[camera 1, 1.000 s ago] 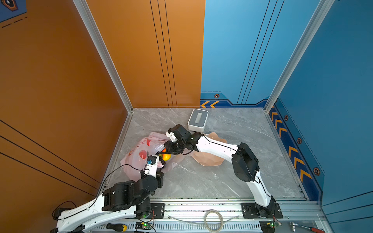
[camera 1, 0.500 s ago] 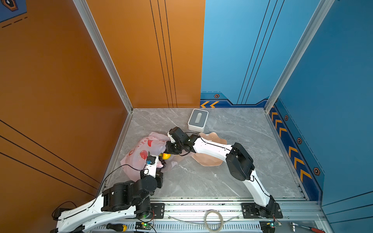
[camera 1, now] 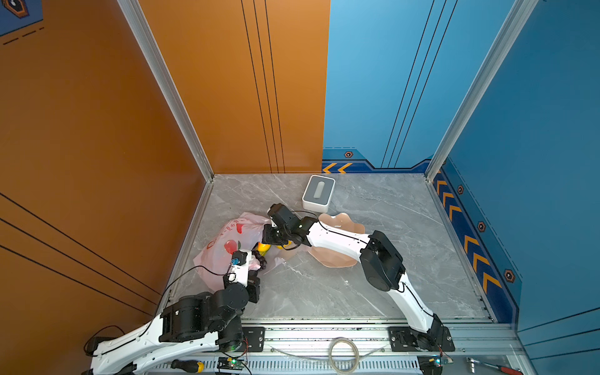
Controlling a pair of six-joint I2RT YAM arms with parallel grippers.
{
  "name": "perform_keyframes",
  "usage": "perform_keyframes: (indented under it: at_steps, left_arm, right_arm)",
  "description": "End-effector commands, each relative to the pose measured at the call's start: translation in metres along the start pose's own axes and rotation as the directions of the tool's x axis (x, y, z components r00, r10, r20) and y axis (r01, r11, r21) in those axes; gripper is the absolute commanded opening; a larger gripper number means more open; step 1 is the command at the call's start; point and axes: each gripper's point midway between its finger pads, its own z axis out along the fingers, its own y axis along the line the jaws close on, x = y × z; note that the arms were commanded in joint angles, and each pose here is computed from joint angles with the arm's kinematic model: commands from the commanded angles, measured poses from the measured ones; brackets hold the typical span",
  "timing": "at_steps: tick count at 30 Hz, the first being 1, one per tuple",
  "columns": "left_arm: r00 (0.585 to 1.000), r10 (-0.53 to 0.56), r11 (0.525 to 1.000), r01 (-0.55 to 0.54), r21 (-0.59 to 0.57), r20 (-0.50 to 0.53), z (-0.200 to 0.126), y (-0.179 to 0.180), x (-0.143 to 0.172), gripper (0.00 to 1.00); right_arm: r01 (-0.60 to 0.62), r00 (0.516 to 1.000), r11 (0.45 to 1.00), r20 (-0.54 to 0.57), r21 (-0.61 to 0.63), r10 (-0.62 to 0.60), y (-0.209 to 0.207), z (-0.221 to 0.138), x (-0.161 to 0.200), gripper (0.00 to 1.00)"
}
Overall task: Place the fruits into the plastic bag
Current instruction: Place the fruit in the plastic bag.
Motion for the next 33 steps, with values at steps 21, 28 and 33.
perform_keyframes:
  at_steps: [21,28,33]
  left_arm:
    - [0.999,-0.019,1.000,0.020,-0.017,0.032,-0.002,0.006,-0.005,0.00]
    - [0.999,-0.024,1.000,0.024,-0.018,0.035,-0.003,0.007,-0.006,0.00]
    - [0.999,-0.025,1.000,0.026,-0.014,0.036,-0.003,0.007,-0.006,0.00]
  right_arm:
    - [0.024,0.997,0.969,-0.066,-0.248,-0.042,0.077,0.006,0.018,0.76]
    - [-0.002,0.998,0.923,-0.065,-0.384,-0.025,0.112,-0.007,0.015,0.76]
    - [-0.015,0.997,0.917,-0.070,-0.399,-0.014,0.115,-0.012,0.015,0.76]
